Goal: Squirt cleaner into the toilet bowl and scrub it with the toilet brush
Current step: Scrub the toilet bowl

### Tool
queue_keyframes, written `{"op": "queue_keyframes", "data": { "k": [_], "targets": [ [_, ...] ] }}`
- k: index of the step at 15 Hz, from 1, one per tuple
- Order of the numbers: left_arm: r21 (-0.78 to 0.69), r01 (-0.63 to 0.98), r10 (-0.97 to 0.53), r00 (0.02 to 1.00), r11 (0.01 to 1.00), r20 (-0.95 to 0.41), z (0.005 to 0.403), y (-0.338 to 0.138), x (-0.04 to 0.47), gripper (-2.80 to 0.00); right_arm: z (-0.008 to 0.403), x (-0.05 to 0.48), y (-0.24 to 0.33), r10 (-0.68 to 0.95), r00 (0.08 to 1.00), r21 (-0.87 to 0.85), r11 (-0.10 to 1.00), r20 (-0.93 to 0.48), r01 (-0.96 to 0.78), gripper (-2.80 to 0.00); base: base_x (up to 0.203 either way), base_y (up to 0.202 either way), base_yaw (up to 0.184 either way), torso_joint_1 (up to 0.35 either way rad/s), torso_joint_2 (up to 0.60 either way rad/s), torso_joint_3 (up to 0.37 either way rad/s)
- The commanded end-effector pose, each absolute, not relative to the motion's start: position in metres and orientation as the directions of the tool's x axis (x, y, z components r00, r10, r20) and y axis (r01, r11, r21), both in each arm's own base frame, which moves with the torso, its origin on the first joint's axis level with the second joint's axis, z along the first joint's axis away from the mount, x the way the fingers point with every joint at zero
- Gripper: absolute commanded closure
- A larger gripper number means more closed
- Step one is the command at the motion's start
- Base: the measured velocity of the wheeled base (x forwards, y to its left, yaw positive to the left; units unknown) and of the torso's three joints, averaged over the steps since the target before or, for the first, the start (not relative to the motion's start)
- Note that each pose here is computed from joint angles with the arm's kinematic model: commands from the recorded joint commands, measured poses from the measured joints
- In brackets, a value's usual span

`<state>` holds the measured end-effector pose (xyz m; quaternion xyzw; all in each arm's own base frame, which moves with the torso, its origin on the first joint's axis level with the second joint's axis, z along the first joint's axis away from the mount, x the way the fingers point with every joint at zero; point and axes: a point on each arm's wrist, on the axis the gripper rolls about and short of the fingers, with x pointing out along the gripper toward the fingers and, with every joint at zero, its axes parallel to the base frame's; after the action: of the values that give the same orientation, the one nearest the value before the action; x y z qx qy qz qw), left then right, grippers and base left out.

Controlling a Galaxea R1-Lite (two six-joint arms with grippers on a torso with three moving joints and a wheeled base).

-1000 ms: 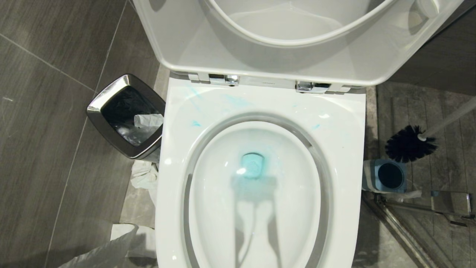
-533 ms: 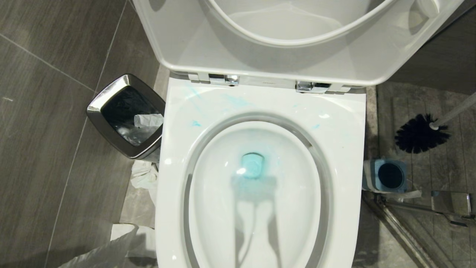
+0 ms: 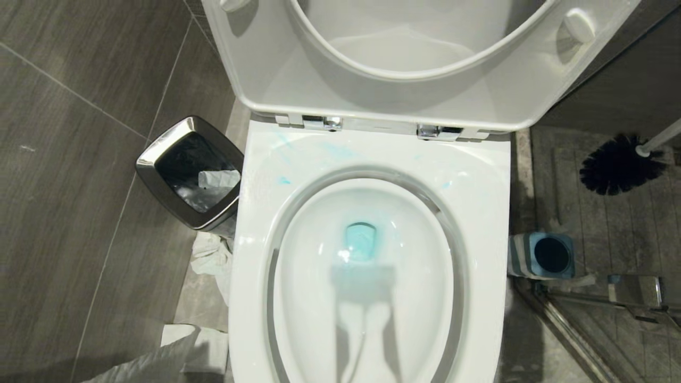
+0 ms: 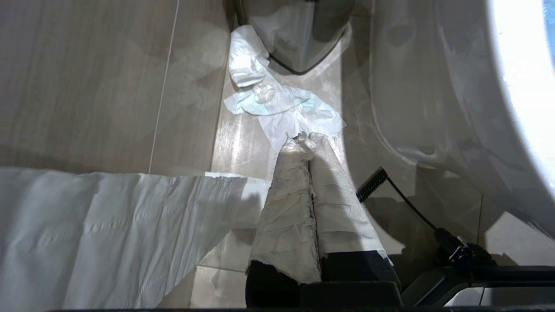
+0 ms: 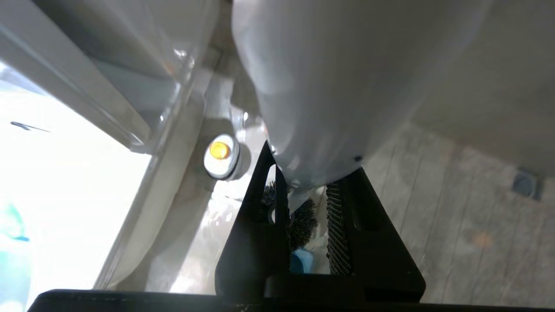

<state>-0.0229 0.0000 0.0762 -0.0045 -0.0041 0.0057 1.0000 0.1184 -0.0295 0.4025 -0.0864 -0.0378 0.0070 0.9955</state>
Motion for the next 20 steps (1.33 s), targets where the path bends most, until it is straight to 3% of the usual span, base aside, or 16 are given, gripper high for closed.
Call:
{"op": "queue_keyframes", "data": {
  "k": [1, 20],
  "targets": [
    [-0.009, -0.012, 0.012, 1.0, 1.0, 0.002, 0.0746, 0.0, -0.0223, 0.0, 0.4071, 0.1178, -0.0292, 0.023, 0.996, -0.179, 0.984, 0.089, -0.006, 0.0, 0.0, 0.0, 0.0, 0.005, 0.0, 0.193],
    [-0.011, -0.012, 0.012, 1.0, 1.0, 0.004, 0.0746, 0.0, -0.0225, 0.0, 0.4107, 0.1229, -0.0253, 0.06, 0.997, -0.132, 0.99, 0.038, -0.055, 0.0, 0.0, 0.0, 0.0, 0.004, 0.0, 0.204]
  ]
}}
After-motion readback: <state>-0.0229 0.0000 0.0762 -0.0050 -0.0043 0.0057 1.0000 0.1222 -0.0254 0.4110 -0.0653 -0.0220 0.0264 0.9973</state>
